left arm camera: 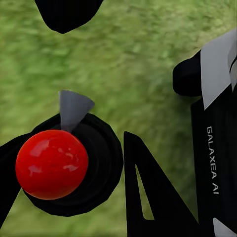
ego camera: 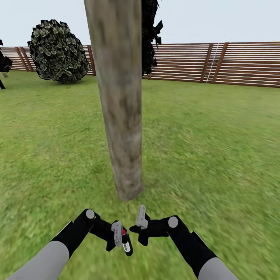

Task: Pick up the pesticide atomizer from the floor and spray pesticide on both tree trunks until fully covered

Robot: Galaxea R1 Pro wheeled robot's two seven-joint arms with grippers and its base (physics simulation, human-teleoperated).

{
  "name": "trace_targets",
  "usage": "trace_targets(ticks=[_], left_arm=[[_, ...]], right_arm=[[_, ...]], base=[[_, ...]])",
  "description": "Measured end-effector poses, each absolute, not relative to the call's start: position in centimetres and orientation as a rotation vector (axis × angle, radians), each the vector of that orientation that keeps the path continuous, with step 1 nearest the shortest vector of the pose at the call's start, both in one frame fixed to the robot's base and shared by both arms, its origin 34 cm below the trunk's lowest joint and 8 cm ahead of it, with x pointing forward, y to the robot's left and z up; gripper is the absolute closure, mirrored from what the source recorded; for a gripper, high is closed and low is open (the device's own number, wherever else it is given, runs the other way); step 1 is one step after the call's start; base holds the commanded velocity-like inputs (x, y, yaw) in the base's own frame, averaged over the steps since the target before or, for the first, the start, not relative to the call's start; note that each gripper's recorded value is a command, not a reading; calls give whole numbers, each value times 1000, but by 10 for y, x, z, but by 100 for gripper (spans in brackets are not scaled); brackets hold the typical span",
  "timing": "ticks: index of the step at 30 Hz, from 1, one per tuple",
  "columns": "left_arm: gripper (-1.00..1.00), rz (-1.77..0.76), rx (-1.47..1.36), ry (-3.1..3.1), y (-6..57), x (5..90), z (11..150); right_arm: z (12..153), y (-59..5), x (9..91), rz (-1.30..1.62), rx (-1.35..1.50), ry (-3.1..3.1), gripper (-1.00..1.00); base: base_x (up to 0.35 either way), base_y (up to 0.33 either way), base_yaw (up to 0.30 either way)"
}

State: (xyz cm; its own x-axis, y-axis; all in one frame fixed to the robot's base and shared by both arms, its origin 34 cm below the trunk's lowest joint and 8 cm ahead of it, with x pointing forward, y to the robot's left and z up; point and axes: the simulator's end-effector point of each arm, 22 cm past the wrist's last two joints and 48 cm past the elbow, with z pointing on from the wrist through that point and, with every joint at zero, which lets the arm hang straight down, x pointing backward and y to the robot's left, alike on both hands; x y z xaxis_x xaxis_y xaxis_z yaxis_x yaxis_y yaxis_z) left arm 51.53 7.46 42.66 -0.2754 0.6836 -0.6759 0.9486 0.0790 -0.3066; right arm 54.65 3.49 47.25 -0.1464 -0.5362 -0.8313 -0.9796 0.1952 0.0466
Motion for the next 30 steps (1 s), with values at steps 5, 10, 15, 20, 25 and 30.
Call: trace_targets(ticks=[5, 10, 15, 20, 25, 30], left_arm=[[100, -1017, 1620, 1997, 73, 518, 429], [100, -1018, 1627, 1982, 71, 519, 433], [100, -1026, 1631, 1979, 71, 518, 434], [100, -1030, 1636, 1970, 69, 517, 434], [100, -1029, 1647, 1944, 68, 517, 435], [100, -1031, 1648, 1936, 66, 517, 436]], right_arm=[[473, 35, 547, 816, -1425, 1782, 100], [473, 35, 547, 816, -1425, 1782, 100], [472, 35, 547, 816, -1425, 1782, 100], [472, 35, 547, 816, -1425, 1782, 100], [472, 35, 547, 816, -1425, 1782, 100], [472, 35, 547, 816, -1425, 1782, 100]], base=[[0, 0, 0], [0, 0, 0], [0, 0, 0], [0, 0, 0], [0, 0, 0], [0, 0, 0]])
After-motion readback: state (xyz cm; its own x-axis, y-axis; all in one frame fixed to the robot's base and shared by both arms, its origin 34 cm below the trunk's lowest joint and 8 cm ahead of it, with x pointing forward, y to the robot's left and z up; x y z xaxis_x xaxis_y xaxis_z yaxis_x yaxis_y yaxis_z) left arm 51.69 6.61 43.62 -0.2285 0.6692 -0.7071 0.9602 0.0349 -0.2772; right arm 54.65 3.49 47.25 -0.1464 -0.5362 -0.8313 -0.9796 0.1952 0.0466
